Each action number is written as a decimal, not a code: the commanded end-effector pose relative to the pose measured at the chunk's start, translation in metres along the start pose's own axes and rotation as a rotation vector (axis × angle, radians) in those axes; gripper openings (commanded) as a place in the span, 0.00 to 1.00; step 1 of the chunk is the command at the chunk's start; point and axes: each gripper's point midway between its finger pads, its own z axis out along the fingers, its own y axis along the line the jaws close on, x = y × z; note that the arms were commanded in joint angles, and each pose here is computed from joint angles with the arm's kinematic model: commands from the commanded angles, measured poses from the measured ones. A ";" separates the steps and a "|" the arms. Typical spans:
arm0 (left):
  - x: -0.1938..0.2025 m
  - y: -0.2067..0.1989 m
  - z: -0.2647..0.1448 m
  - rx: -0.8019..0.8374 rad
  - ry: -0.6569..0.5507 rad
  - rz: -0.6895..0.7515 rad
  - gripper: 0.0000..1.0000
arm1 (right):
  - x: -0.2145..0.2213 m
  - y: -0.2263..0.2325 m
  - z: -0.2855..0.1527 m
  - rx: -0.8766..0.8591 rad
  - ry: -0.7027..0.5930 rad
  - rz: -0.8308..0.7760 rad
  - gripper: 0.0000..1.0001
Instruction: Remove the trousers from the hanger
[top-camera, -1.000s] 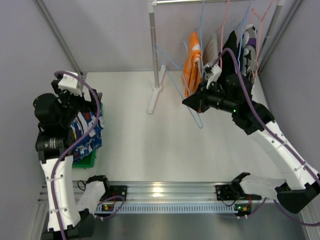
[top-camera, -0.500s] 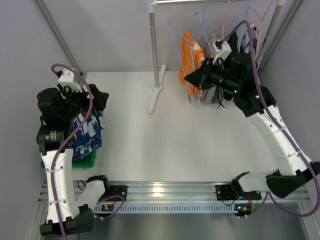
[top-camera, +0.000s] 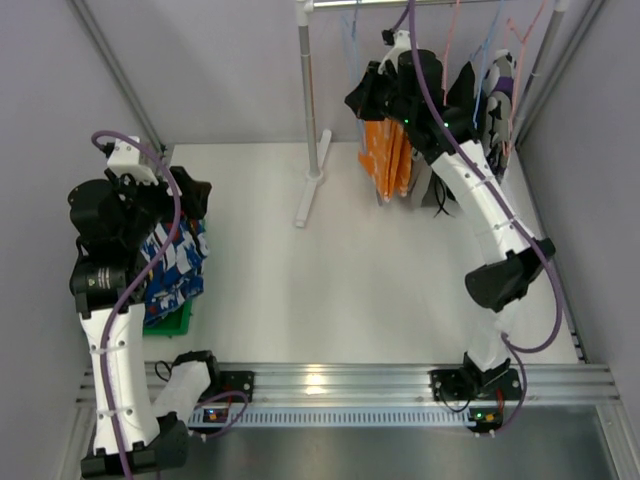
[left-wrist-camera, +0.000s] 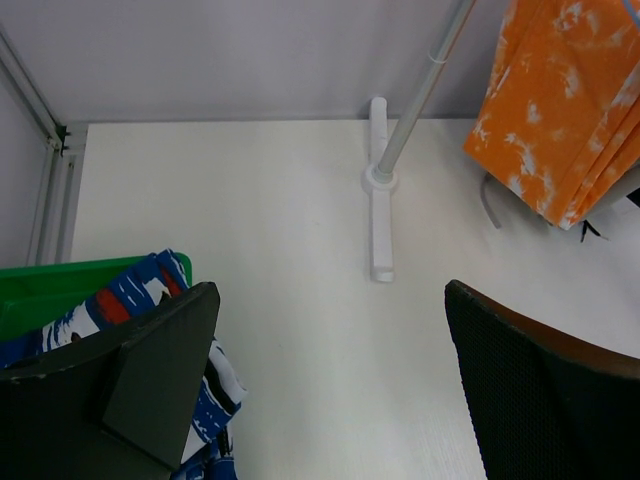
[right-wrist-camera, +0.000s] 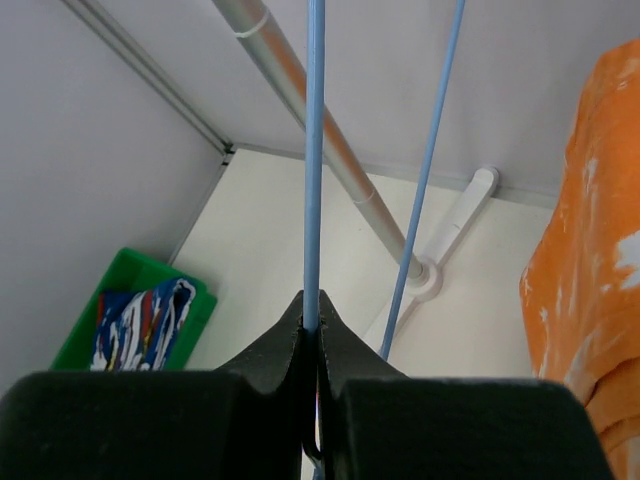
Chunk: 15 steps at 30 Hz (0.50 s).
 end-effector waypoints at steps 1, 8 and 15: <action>-0.006 0.003 -0.003 -0.021 -0.039 -0.005 0.99 | -0.020 0.007 0.013 0.000 -0.084 -0.065 0.00; 0.001 0.008 -0.004 -0.050 -0.019 -0.006 0.99 | -0.014 0.007 0.039 -0.015 -0.093 -0.070 0.00; -0.003 0.006 -0.008 -0.052 -0.034 0.004 0.99 | -0.011 0.014 0.026 -0.045 -0.075 -0.054 0.45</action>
